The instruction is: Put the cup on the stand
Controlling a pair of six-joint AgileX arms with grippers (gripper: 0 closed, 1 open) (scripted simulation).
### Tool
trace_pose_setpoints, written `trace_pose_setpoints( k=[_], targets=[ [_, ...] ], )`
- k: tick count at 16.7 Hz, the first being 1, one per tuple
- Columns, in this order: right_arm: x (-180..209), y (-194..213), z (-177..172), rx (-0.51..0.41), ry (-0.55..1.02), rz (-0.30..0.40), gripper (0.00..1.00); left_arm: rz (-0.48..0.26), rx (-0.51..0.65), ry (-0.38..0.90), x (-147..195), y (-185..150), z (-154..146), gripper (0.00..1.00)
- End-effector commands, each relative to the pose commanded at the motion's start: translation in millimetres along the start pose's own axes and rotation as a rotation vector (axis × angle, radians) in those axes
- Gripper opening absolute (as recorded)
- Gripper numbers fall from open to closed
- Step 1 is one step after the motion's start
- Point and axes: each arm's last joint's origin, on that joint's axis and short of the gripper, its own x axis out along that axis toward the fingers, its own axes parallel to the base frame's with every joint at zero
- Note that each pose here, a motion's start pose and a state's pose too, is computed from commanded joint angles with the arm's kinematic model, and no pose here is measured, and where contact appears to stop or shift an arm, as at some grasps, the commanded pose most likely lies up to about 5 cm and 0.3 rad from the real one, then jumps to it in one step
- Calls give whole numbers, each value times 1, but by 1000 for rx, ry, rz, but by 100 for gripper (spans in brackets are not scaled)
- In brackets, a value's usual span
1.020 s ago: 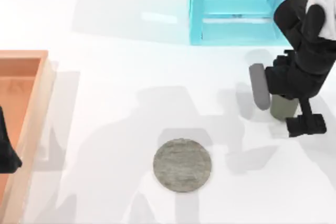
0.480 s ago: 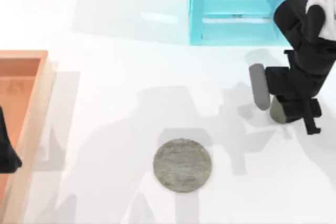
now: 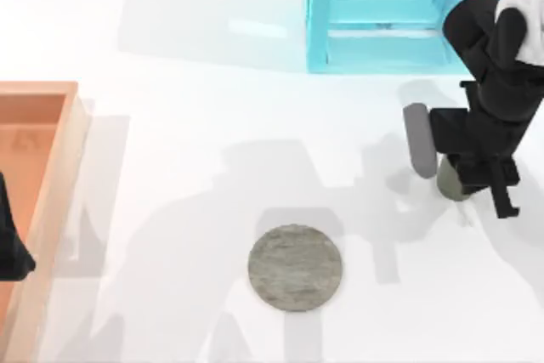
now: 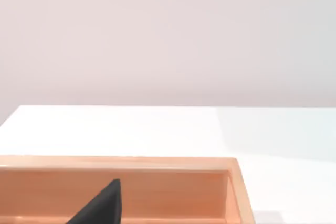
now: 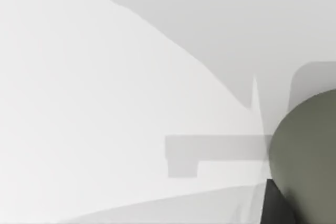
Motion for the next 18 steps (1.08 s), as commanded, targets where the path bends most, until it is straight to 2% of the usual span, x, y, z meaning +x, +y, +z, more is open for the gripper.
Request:
trace_pose_setpoints(
  k=[5, 8, 10, 14, 18],
  targets=[
    [-2, 0, 8, 10, 0, -3, 0, 0, 0, 0, 0, 0, 0, 100],
    [-6, 3, 39, 58, -1, -10, 0, 0, 0, 0, 0, 0, 0, 100],
    [-11, 8, 68, 123, -3, -12, 0, 0, 0, 0, 0, 0, 0, 100],
    [-18, 28, 128, 357, 1, 3, 0, 0, 0, 0, 0, 0, 0, 100],
    [-22, 54, 178, 700, 33, 32, 0, 0, 0, 0, 0, 0, 0, 100]
  ],
)
